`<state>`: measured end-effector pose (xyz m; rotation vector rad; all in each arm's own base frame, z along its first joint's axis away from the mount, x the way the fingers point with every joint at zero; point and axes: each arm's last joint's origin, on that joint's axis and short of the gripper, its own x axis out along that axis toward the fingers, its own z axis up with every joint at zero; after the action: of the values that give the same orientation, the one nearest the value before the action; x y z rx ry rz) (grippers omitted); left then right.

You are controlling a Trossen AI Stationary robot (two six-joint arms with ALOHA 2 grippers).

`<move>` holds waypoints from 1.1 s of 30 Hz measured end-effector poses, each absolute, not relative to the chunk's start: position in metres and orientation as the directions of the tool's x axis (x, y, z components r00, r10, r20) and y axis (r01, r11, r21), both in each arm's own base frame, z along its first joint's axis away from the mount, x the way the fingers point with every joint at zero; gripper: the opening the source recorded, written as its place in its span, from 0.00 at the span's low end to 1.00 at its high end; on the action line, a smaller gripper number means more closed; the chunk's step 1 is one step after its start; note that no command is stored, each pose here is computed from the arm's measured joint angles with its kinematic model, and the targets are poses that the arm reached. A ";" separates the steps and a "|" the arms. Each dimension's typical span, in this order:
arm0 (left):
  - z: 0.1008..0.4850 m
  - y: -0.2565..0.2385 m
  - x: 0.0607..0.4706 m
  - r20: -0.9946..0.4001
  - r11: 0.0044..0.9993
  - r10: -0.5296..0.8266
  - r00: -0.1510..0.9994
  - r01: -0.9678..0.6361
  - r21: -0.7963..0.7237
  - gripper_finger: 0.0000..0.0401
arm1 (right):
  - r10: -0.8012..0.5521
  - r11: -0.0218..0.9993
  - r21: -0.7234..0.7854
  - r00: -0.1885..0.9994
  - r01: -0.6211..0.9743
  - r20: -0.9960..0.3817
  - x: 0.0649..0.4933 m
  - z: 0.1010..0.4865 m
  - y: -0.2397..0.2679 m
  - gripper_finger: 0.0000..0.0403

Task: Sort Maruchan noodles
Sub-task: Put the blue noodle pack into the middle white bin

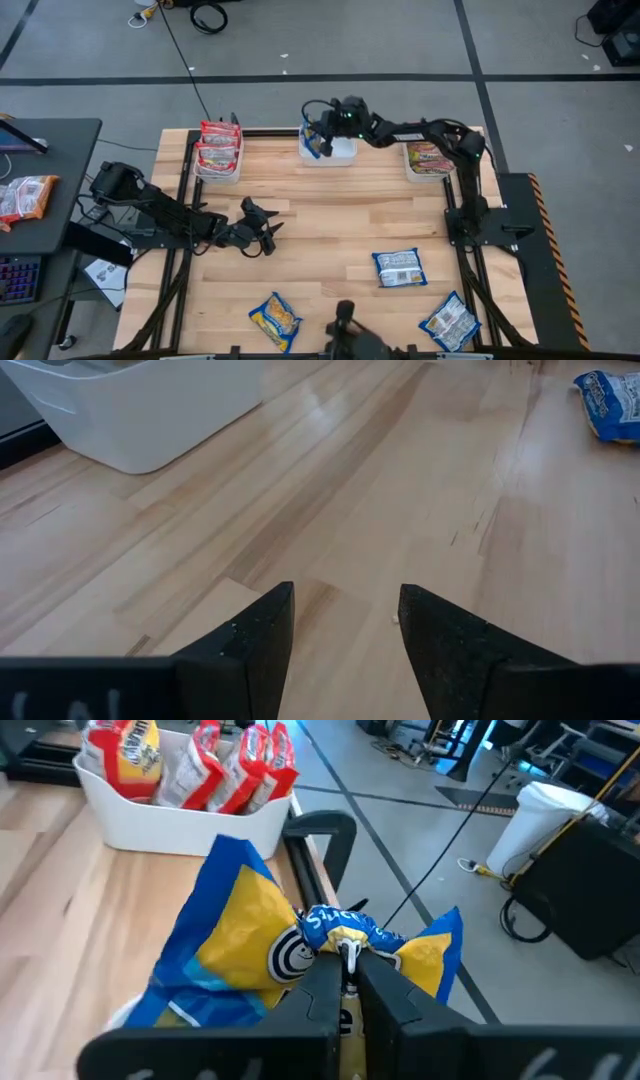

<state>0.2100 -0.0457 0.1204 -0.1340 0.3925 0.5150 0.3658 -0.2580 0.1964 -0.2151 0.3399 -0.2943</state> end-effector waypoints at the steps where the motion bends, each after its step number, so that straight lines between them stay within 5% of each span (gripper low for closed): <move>1: 0.120 -0.046 0.210 -0.398 0.863 0.453 0.798 -0.504 -0.027 0.47 | -0.318 0.935 -0.253 0.902 0.247 -0.293 0.366 0.195 -0.262 0.05; 19: 0.120 -0.046 0.210 -0.399 0.865 0.451 0.798 -0.502 -0.026 0.47 | -0.152 0.973 -0.216 0.926 0.079 -0.346 0.377 0.159 -0.271 0.06; 33: 0.119 -0.046 0.209 -0.411 0.867 0.448 0.794 -0.498 -0.018 0.47 | -0.276 0.954 -0.214 0.888 0.208 -0.367 0.382 0.157 -0.267 0.20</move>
<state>0.2094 -0.0457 0.1191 -0.1273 0.4089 0.5099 0.3818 -0.2674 0.1573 -0.1710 0.4055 -0.2531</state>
